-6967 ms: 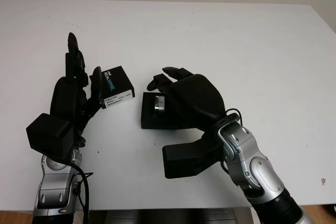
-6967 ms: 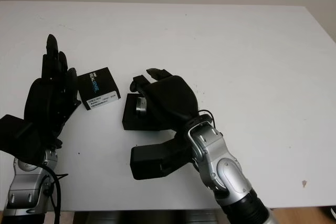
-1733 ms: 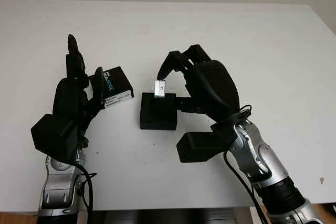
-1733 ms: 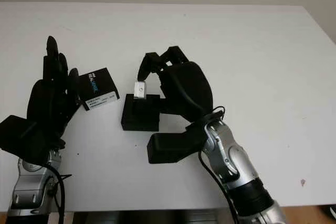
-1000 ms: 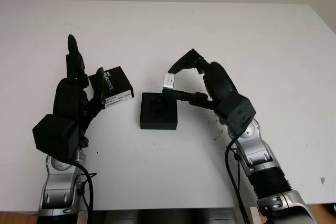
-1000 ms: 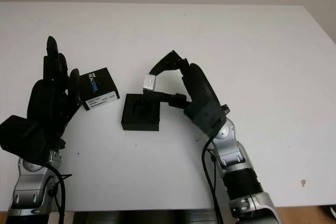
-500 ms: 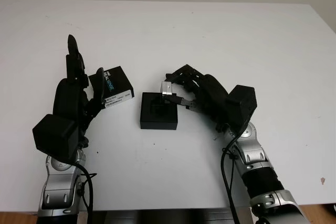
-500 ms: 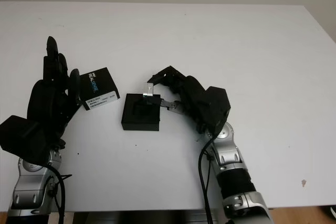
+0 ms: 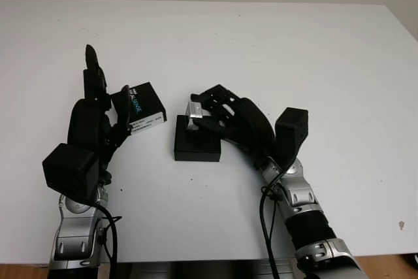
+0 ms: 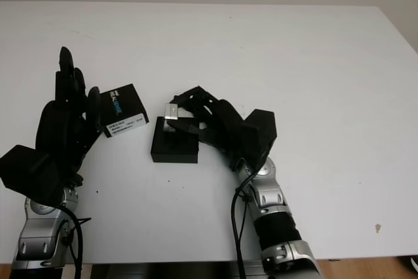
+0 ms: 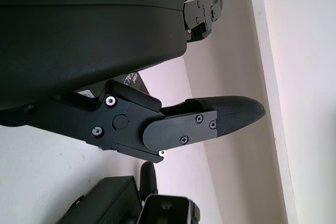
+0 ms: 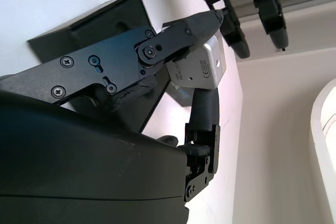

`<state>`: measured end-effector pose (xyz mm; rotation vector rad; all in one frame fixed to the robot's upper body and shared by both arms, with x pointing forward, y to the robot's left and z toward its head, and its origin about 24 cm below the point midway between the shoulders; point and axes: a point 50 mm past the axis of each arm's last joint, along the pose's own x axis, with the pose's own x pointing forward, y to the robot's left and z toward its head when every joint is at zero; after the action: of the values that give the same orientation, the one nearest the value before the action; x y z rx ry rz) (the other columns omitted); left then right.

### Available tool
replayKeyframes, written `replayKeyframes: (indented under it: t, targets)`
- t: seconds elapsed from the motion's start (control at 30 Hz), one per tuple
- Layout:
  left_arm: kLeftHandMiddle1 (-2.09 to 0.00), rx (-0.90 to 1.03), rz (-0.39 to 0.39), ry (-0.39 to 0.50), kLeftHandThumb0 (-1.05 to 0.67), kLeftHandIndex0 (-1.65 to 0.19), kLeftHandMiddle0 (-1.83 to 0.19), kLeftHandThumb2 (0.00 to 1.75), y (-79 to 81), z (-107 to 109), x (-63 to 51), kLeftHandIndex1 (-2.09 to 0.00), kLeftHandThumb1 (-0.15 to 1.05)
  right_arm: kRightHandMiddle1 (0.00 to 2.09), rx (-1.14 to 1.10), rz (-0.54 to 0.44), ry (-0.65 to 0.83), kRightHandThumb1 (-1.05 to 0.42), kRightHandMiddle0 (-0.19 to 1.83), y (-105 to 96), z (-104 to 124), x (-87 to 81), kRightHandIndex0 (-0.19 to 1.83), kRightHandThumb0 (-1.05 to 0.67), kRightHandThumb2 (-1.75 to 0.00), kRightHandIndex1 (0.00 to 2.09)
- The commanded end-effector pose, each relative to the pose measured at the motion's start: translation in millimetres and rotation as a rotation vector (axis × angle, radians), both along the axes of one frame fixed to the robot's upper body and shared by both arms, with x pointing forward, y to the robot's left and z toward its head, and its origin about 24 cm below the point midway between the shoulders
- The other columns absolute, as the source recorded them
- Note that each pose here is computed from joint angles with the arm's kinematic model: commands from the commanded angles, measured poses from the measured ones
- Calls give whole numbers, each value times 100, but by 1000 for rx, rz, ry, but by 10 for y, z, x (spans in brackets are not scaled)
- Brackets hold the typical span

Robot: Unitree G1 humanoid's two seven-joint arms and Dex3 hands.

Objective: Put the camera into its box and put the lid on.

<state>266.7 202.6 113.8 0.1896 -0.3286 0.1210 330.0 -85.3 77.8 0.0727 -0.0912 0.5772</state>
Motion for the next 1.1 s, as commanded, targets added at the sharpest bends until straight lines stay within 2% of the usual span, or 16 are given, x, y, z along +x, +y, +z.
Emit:
replayKeyframes:
  t: [0.0,0.17,0.5,1.07]
  targets:
    - [0,-1,-1,-10,-71,19,19,61,-22,17,1,0,105,170,7,18,-30,-103,33,72,88,21,1,-48,-5,63]
    - [0,0,-1,-7,-72,19,19,61,-30,13,1,0,105,174,2,31,-39,-103,33,159,108,24,-3,-49,-5,69]
    - [0,2,-1,-9,-72,19,19,63,-40,7,-3,0,105,182,-105,5,-131,-104,28,229,69,8,-19,-48,-5,102]
    - [0,4,-8,-14,-71,19,19,62,-45,13,-4,0,105,182,-258,-8,-218,-103,29,94,-64,-38,-15,-50,-5,100]
